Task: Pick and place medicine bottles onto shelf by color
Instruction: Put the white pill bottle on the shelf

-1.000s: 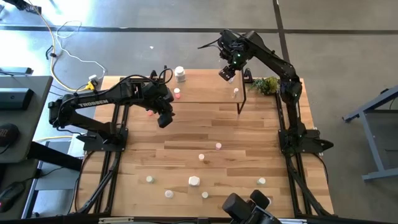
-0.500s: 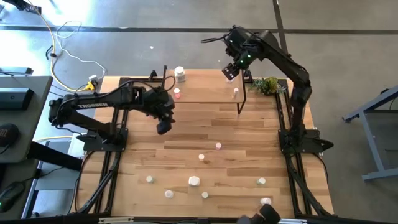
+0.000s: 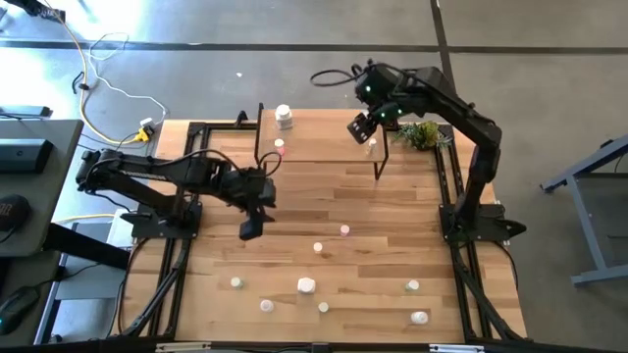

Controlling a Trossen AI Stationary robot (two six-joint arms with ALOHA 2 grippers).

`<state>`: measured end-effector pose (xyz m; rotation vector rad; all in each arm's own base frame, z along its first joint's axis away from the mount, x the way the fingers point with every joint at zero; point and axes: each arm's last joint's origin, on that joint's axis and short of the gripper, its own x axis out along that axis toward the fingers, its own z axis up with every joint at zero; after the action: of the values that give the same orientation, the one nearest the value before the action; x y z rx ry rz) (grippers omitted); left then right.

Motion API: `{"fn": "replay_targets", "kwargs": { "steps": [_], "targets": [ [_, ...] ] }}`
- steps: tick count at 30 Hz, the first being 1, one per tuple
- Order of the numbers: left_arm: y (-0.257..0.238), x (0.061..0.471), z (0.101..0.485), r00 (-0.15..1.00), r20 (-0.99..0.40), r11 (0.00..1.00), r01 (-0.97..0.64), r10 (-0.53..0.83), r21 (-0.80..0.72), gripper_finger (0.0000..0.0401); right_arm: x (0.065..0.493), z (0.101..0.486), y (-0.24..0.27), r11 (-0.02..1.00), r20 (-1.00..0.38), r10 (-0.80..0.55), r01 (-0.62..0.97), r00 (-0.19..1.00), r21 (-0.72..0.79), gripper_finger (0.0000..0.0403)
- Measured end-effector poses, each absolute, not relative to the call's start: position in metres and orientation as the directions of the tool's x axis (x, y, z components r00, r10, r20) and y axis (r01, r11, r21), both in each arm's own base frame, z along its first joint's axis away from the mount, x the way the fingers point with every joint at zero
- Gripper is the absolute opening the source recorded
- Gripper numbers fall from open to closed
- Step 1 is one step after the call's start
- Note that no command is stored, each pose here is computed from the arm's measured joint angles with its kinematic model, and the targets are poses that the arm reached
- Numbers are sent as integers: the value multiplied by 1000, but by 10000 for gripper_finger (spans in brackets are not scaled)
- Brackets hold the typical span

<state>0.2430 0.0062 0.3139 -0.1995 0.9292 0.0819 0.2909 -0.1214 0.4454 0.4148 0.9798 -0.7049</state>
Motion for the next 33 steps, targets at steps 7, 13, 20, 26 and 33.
{"fn": "replay_targets", "kwargs": {
  "steps": [7,13,20,26,33],
  "targets": [
    [-13,246,317,632,-772,985,-78,-69,-152,186,303,447,-78,742,-857,-309,669,413,55,209],
    [-25,246,317,623,-762,971,-17,-177,-240,186,311,447,-37,798,-850,-284,600,444,47,209],
    [-34,248,320,641,-736,958,-3,-218,-286,205,312,449,16,834,-812,-333,552,479,-17,209],
    [-41,250,321,658,-718,956,10,-226,-292,250,307,450,55,820,-759,-393,571,519,-35,209],
    [-56,261,329,745,-613,959,136,-265,-248,277,297,452,90,797,-686,-453,603,570,-26,209]
  ]
}}
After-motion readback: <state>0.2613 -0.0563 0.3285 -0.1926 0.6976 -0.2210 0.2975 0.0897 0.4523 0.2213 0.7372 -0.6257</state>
